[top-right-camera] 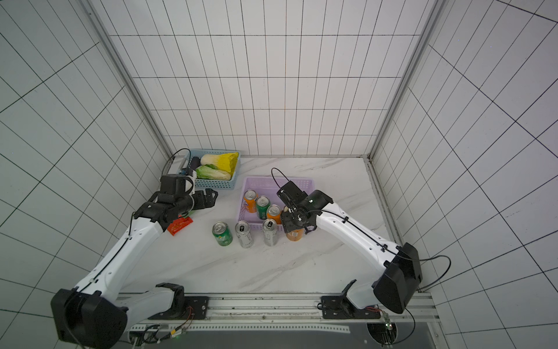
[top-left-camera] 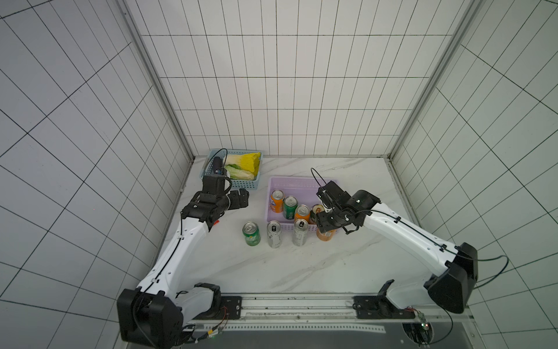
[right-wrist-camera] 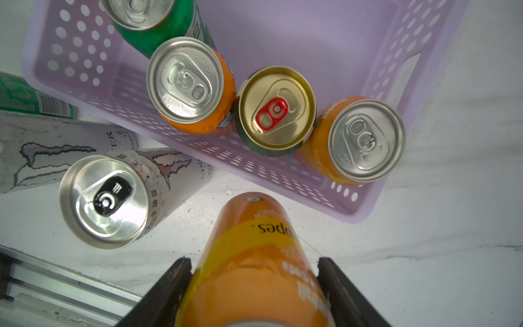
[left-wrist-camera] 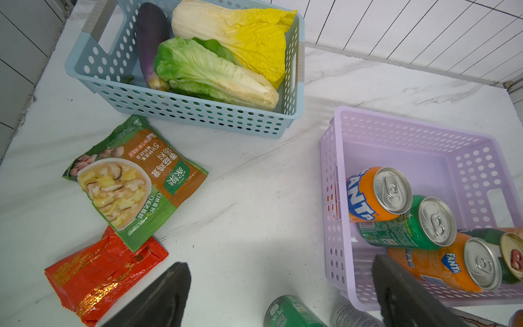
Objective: Take out the drinks from the basket
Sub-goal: Place the drink at the center of the board.
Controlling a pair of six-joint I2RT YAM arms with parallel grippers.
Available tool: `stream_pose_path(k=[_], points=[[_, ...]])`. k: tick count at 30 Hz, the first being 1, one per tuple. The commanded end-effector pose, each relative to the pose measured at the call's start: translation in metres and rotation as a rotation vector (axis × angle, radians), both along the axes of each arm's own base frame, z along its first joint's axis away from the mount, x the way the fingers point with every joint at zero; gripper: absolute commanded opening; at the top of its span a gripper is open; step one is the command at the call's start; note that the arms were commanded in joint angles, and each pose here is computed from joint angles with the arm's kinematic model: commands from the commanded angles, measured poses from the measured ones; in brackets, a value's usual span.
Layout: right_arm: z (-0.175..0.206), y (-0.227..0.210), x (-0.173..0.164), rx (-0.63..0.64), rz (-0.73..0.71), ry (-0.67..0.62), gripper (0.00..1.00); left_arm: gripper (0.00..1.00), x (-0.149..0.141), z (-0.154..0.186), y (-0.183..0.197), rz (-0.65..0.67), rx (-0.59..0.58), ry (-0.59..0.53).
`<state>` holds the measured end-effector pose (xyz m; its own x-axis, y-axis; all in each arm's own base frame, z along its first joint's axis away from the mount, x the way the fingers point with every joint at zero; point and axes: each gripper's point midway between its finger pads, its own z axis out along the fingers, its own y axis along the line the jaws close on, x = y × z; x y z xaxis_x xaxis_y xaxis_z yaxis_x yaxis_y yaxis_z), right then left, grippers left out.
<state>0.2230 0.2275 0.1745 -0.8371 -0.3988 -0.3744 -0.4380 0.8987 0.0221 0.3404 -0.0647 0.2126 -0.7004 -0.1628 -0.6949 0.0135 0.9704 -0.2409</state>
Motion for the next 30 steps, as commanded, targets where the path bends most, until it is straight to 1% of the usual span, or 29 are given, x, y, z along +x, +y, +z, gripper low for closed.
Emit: stream_pose_path(k=[1, 10, 25, 30], points=[[0.003, 0.009, 0.003, 0.064, -0.011, -0.043, 0.64, 0.98, 0.003, 0.005, 0.000, 0.003, -0.009, -0.014], [-0.027, 0.009, 0.005, 0.046, -0.022, -0.032, 0.64, 0.98, 0.005, 0.004, 0.000, 0.004, -0.014, -0.008], [-0.054, 0.007, 0.011, 0.008, -0.038, -0.043, 0.65, 0.98, 0.006, 0.002, 0.001, 0.006, -0.014, -0.001], [-0.064, 0.005, 0.011, -0.019, -0.038, -0.025, 0.65, 0.98, 0.005, 0.001, 0.001, 0.004, -0.014, 0.001]])
